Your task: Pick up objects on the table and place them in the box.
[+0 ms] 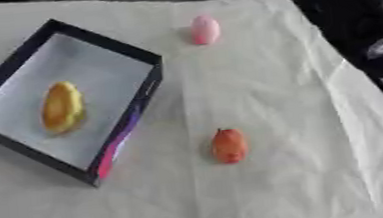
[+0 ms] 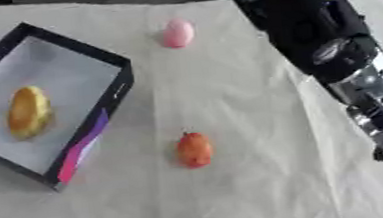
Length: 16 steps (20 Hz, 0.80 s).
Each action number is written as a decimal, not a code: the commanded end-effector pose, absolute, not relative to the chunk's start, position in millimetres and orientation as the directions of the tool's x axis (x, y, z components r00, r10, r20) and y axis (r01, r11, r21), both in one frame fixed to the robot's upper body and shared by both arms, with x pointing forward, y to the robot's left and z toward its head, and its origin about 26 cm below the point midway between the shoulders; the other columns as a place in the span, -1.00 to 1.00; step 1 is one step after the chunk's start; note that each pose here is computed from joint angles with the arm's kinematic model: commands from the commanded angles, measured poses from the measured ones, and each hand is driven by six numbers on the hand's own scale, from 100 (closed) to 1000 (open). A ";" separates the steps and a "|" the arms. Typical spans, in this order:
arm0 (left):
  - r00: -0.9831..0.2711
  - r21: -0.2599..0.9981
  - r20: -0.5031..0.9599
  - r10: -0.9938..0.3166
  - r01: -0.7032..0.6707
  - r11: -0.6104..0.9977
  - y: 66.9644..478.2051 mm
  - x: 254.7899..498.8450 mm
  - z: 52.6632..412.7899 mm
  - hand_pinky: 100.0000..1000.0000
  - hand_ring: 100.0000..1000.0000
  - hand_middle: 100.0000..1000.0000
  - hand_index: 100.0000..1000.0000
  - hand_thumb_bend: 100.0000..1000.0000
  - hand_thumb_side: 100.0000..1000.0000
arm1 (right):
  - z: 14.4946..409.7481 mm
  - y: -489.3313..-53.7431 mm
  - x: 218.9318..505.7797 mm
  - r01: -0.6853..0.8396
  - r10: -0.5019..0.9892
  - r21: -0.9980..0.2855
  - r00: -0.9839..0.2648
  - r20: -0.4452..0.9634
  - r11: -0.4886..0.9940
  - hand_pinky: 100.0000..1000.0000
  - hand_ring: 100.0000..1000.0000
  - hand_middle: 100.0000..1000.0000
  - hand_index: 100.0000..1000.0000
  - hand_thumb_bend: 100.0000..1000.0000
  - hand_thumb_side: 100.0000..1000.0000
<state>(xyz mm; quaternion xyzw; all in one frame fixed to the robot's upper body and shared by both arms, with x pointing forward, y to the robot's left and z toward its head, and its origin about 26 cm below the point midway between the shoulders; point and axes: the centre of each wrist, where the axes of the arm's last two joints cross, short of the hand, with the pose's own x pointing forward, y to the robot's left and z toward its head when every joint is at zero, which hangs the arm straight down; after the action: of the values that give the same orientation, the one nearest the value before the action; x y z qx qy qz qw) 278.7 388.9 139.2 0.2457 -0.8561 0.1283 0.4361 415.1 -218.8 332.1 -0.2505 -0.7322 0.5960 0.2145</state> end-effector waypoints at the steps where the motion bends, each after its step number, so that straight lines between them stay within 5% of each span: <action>1: -0.524 0.008 0.782 -0.338 -0.533 0.846 392.1 277.6 154.0 0.69 0.41 0.51 0.75 -0.95 0.33 | 334.5 -240.6 421.7 0.117 0.668 -0.990 -0.744 -0.034 0.080 0.85 0.75 0.60 0.81 -1.00 -0.74; 10: -0.536 0.006 0.781 -0.320 -0.506 0.862 387.0 282.5 156.2 0.69 0.40 0.51 0.75 -0.97 0.34 | 296.0 -286.7 460.0 0.013 0.753 -1.000 -0.658 -0.014 -0.007 0.87 0.76 0.62 0.83 -1.00 -0.61; 16: -0.541 0.001 0.781 -0.313 -0.500 0.866 385.1 284.7 156.9 0.69 0.40 0.51 0.75 -0.98 0.36 | 288.5 -300.2 468.3 -0.003 0.784 -1.000 -0.621 -0.007 -0.011 0.87 0.75 0.61 0.83 -1.00 -0.72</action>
<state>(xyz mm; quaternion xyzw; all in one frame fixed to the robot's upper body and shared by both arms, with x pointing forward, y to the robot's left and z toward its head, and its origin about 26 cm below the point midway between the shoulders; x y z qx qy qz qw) 284.5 383.8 146.7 0.2328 -0.8637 0.1216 0.4301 468.6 -292.6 274.5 -0.2915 -0.6310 0.6479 0.3117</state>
